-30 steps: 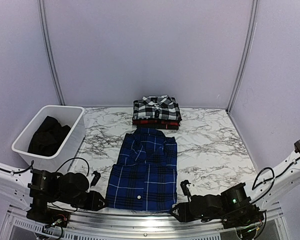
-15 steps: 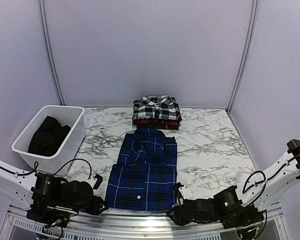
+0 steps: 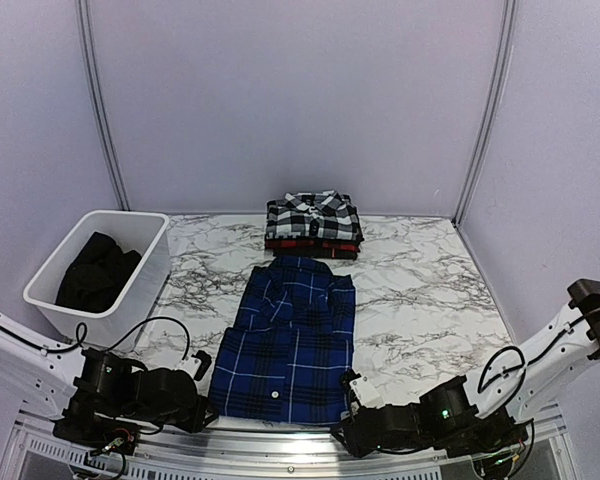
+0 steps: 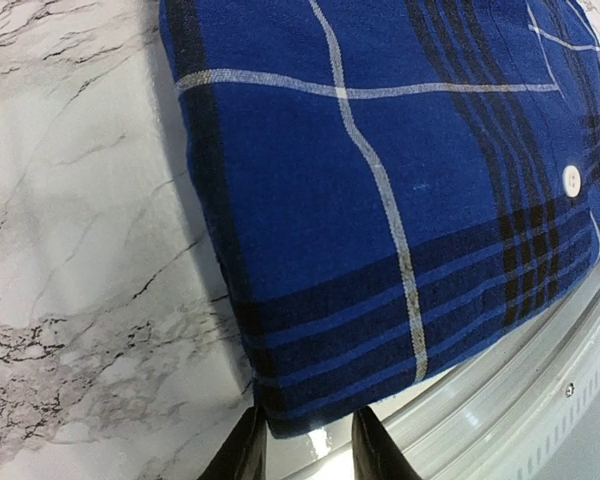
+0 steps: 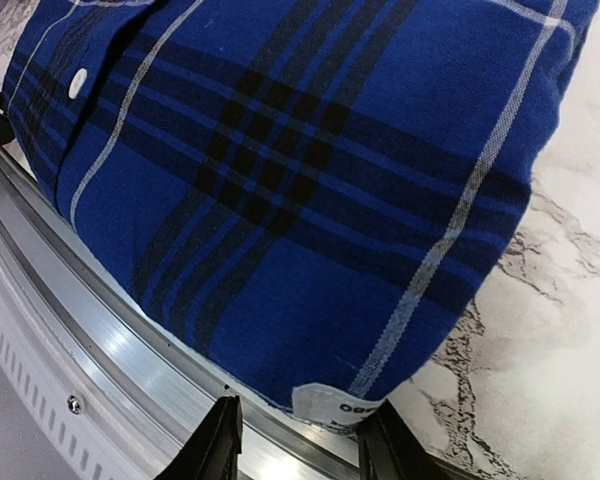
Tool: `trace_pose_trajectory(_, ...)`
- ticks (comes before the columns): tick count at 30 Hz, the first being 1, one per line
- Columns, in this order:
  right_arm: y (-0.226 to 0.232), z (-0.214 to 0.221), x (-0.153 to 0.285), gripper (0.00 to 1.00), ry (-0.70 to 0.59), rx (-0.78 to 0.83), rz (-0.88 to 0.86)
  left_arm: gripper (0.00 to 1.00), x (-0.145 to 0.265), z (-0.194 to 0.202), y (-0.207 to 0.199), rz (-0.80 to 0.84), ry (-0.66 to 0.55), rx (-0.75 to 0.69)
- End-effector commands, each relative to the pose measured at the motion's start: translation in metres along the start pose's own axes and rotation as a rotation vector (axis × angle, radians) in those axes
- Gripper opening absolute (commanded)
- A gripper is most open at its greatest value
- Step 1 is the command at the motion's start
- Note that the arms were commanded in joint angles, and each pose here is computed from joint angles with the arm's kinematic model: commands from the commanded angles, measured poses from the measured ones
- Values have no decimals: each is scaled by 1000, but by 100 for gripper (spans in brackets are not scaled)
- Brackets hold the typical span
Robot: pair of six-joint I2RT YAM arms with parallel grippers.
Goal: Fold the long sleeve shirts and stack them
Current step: Pick up the 2/3-rectangle-folded shirt from the center of the board.
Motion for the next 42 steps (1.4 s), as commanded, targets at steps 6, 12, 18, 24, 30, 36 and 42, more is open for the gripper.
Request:
trace_pose_trajectory(6,-3,7,0,38,31,34,38,33,-3,0,1,-59,-41,-76)
trace_pose_trajectory(12,-8,10,0,34,36,30,54,35,-2,-1,3,-82,-64,-107)
trace_pose_trajectory(18,-9,10,2,26,26,17,38,35,-1,-1,1,-85,-72,-142)
trace_pose_trajectory(24,-2,4,3,7,20,34,34,17,1,-2,-7,-64,-80,-176)
trace_pose_trajectory(30,5,-11,17,0,-20,22,3,0,15,-8,-21,6,-104,-185)
trace_pose_trajectory(36,23,-43,46,0,-88,28,-34,0,44,-29,-53,78,-164,-196)
trace_pose_trajectory(42,15,-97,73,0,-189,-34,-22,0,67,-80,-73,54,-267,-180)
Point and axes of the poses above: each gripper's point midway between its finger pads, its own x axis back along the fingers, its own y axis along the line the jaws close on, z = x × y, the point moved 5 cm from there along x, back along the fingers, and after that the axes turned 10 degrees about x, right-handed, at the moved point
